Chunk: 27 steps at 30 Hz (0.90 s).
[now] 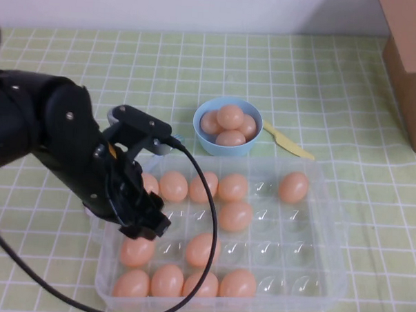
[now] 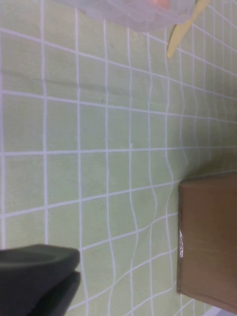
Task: Take an egg out of the egg box
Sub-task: Pick up the egg from the plastic box
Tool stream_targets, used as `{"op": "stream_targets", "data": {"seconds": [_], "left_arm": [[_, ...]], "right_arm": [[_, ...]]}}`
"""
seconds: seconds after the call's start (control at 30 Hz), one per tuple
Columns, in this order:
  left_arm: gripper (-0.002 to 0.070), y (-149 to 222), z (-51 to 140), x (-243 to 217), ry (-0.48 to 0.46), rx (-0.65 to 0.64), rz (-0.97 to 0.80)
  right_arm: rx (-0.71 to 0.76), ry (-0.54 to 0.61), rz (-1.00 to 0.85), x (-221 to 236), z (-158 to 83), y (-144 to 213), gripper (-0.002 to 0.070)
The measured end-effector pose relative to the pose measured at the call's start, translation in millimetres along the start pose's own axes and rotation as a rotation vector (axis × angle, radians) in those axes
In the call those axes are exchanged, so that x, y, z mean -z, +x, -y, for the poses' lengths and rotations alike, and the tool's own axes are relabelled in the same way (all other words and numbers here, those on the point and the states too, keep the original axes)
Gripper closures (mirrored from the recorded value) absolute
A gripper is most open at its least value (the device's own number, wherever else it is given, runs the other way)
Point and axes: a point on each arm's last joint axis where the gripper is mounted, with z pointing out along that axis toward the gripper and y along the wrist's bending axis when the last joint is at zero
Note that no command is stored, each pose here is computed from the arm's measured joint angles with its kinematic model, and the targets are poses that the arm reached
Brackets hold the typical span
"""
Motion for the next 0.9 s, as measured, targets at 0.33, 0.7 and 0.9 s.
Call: {"op": "stream_targets", "data": {"seconds": [0.33,0.7,0.9], "left_arm": [[0.0171,-3,-3.9,-30,0.004,0.072,-0.078],[0.0171,-3,-6.6,-45,0.000,0.091,-0.126],[0.0171,-2,-9.8,-52,-0.023,0.075,-0.151]], "right_arm": [[-0.003,0.001,0.000,0,0,0,0.0694],[-0.003,0.001,0.000,0,0,0,0.0694],[-0.003,0.001,0.000,0,0,0,0.0694]]}}
